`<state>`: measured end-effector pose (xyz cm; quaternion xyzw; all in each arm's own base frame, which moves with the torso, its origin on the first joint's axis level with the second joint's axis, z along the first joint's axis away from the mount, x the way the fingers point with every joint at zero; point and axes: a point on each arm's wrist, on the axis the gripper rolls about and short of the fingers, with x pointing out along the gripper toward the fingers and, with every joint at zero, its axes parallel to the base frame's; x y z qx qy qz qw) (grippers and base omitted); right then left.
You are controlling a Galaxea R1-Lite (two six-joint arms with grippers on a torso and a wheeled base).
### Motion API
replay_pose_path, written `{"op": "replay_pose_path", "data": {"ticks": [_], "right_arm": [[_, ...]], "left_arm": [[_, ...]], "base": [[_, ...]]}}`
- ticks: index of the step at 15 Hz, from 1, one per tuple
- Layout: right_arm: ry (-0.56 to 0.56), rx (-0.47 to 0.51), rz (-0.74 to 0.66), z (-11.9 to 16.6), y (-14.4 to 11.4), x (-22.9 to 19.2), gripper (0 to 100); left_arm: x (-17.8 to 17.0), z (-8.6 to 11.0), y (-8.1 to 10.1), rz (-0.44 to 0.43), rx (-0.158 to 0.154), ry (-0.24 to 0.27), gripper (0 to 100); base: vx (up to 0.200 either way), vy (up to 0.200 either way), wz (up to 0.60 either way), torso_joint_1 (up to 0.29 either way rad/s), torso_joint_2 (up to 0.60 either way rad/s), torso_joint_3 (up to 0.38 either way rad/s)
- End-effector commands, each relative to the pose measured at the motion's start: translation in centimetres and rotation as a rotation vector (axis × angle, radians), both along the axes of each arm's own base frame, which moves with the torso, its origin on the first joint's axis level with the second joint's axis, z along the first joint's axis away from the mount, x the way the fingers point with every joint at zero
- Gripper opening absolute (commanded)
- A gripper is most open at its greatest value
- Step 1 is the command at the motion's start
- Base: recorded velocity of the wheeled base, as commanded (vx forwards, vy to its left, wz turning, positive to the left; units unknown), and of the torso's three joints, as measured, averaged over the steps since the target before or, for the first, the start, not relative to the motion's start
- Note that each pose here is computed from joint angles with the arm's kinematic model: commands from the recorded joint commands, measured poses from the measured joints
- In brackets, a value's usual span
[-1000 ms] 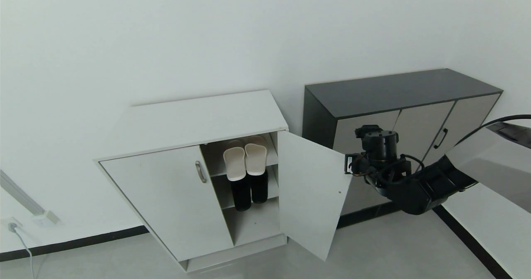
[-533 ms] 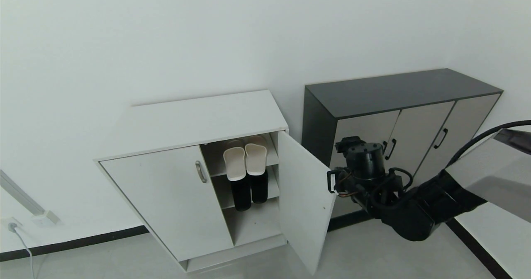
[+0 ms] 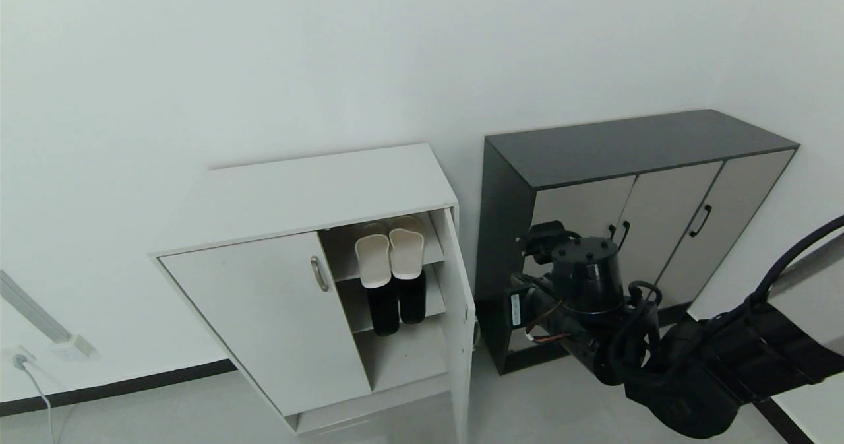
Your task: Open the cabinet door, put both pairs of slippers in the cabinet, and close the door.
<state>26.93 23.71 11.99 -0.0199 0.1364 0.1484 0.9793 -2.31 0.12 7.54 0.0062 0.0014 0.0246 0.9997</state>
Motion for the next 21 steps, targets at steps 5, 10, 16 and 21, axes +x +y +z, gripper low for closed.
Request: {"op": "replay_pose_path", "data": {"ticks": [5, 10, 16, 21], "right_arm": [[0.004, -0.008, 0.021, -0.3, 0.2, -0.7, 0], [-0.011, -0.009, 0.032, -0.5, 0.3, -0.8, 0], [-0.016, -0.026, 0.046, -0.7, 0.4, -1.0, 0], [-0.006, -0.021, 0.080, -1.1, 0.3, -1.3, 0]], "left_arm": [[0.0, 0.0, 0.0, 0.000, 0.000, 0.001, 0], [0.0, 0.0, 0.0, 0.000, 0.000, 0.002, 0], [0.0, 0.0, 0.0, 0.000, 0.000, 0.001, 0], [0.0, 0.0, 0.0, 0.001, 0.000, 0.001, 0]], "base": [[0.000, 0.000, 0.00, 0.000, 0.00, 0.000], [0.000, 0.000, 0.00, 0.000, 0.00, 0.000], [0.000, 0.000, 0.30, 0.004, 0.00, 0.000], [0.000, 0.000, 0.36, 0.000, 0.00, 0.000]]}}
